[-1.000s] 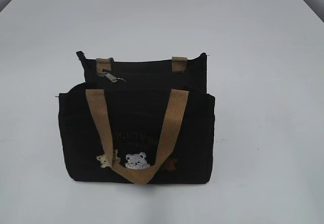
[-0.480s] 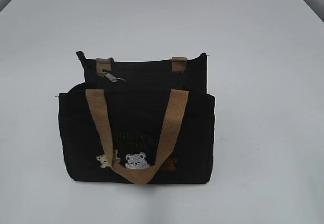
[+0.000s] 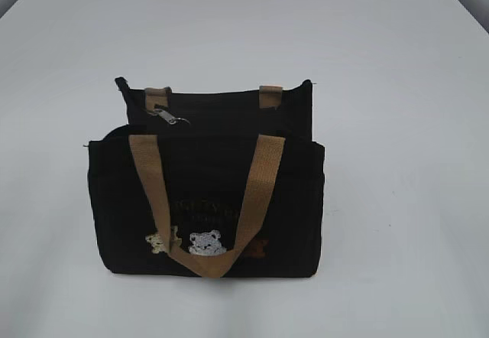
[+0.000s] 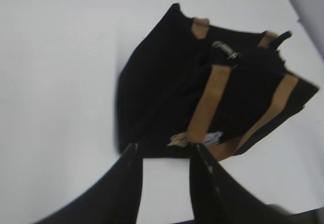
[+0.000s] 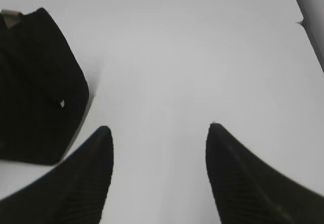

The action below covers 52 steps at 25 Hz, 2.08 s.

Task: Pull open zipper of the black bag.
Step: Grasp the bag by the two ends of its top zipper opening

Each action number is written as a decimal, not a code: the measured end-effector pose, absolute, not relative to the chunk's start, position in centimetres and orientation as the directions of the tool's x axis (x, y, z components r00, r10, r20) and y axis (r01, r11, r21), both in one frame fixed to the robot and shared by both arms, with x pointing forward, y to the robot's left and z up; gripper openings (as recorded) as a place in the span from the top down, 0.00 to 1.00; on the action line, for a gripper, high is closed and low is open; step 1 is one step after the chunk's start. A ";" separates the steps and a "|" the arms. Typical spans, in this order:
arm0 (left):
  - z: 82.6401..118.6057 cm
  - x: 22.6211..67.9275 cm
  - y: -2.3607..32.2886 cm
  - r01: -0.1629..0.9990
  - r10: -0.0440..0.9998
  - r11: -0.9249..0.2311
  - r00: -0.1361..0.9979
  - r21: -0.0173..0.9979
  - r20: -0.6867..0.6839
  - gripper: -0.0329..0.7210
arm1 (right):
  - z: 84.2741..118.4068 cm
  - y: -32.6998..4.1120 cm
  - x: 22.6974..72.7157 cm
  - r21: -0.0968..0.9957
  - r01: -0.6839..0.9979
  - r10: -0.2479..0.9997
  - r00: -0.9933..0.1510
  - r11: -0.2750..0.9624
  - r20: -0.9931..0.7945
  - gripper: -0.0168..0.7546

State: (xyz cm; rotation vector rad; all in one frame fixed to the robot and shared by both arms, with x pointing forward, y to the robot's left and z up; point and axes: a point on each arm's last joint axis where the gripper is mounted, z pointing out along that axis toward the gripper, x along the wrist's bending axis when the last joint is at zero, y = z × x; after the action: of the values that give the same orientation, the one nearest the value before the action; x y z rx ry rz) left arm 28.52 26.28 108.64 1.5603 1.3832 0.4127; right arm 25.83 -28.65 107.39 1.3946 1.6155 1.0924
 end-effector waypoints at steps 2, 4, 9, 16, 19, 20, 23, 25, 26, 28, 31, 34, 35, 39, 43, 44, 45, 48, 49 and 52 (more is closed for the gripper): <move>109.1 30.9 25.7 0.602 0.849 0.217 0.271 0.768 -0.453 0.60 | 107.8 -28.6 27.6 0.925 0.376 0.988 -0.157 0.061 -0.001 0.40; 109.3 33.2 25.3 0.647 0.803 0.292 0.234 0.704 -0.548 0.55 | 108.1 -28.5 29.3 0.924 0.362 0.979 -0.199 0.119 -0.048 0.40; 108.3 39.9 24.1 0.791 0.739 0.282 0.183 0.543 -0.649 0.42 | 108.5 -27.1 33.9 0.889 0.388 0.932 -0.347 0.244 -0.105 0.40; 106.1 46.6 21.7 0.896 0.721 0.171 0.170 0.409 -0.672 0.41 | 109.0 -21.9 41.3 0.783 0.448 0.803 -0.587 0.431 -0.106 0.40; 104.6 48.5 20.0 0.923 0.731 0.105 0.181 0.371 -0.658 0.41 | 109.1 -18.8 43.6 0.752 0.414 0.724 -0.679 0.513 -0.121 0.40; 104.1 49.1 19.6 0.929 0.737 0.088 0.183 0.360 -0.651 0.41 | 108.8 -17.7 44.4 0.738 0.409 0.700 -0.705 0.538 -0.119 0.40; 102.8 50.8 19.0 0.941 0.749 0.069 0.170 0.331 -0.640 0.43 | 108.7 -14.8 46.6 0.716 0.377 0.641 -0.757 0.588 -0.127 0.40; 102.2 51.7 18.9 0.944 0.759 0.069 0.160 0.323 -0.631 0.50 | 108.8 -12.9 47.9 0.711 0.343 0.602 -0.786 0.614 -0.142 0.40; 102.0 52.0 18.8 0.944 0.761 0.071 0.157 0.322 -0.629 0.55 | 108.8 -12.0 48.6 0.708 0.328 0.586 -0.797 0.626 -0.149 0.40; 101.9 52.3 18.7 0.941 0.763 0.065 0.169 0.333 -0.624 0.67 | 108.7 -10.2 49.7 0.702 0.291 0.546 -0.821 0.650 -0.165 0.40; 102.2 52.5 18.6 0.931 0.764 0.041 0.205 0.363 -0.612 0.87 | 108.0 -7.8 51.4 0.691 0.261 0.507 -0.844 0.674 -0.175 0.40; 102.2 52.4 18.6 0.930 0.764 0.030 0.215 0.366 -0.609 0.95 | 107.3 -5.8 52.7 0.683 0.238 0.476 -0.860 0.691 -0.182 0.42; 102.2 52.4 18.6 0.931 0.763 0.025 0.218 0.365 -0.609 0.95 | 107.2 -5.2 53.0 0.683 0.231 0.470 -0.863 0.693 -0.184 0.43; 102.2 52.2 18.6 0.935 0.758 0.014 0.222 0.355 -0.614 0.96 | 106.3 -3.5 53.7 0.667 0.220 0.439 -0.881 0.712 -0.177 0.49; 102.7 52.0 18.7 0.927 0.759 0.009 0.238 0.374 -0.606 0.96 | 105.8 -2.5 52.8 0.642 0.205 0.392 -0.906 0.739 -0.162 0.54; 103.0 51.9 18.7 0.923 0.759 0.007 0.245 0.384 -0.603 0.96 | 105.9 -2.3 52.6 0.641 0.199 0.384 -0.909 0.741 -0.162 0.55; 103.3 51.8 18.7 0.920 0.759 0.004 0.252 0.392 -0.600 0.96 | 105.9 -2.2 52.5 0.640 0.196 0.380 -0.911 0.743 -0.162 0.56; 103.8 51.5 18.8 0.913 0.759 0.003 0.264 0.409 -0.595 0.96 | 105.7 -2.1 52.4 0.632 0.198 0.374 -0.914 0.749 -0.156 0.58; 103.8 51.5 18.8 0.912 0.758 0.003 0.266 0.411 -0.595 0.96 | 105.5 -2.1 52.3 0.620 0.203 0.367 -0.918 0.758 -0.149 0.58; 103.9 51.4 18.8 0.910 0.758 0.003 0.268 0.414 -0.595 0.96 | 105.4 -2.1 51.9 0.599 0.207 0.349 -0.928 0.774 -0.130 0.58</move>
State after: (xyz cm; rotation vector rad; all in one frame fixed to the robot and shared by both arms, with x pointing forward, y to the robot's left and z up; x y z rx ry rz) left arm 51.43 18.83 103.95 1.7837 1.5225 -0.2544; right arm 51.90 -2.15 105.43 0.4356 2.7334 0.8828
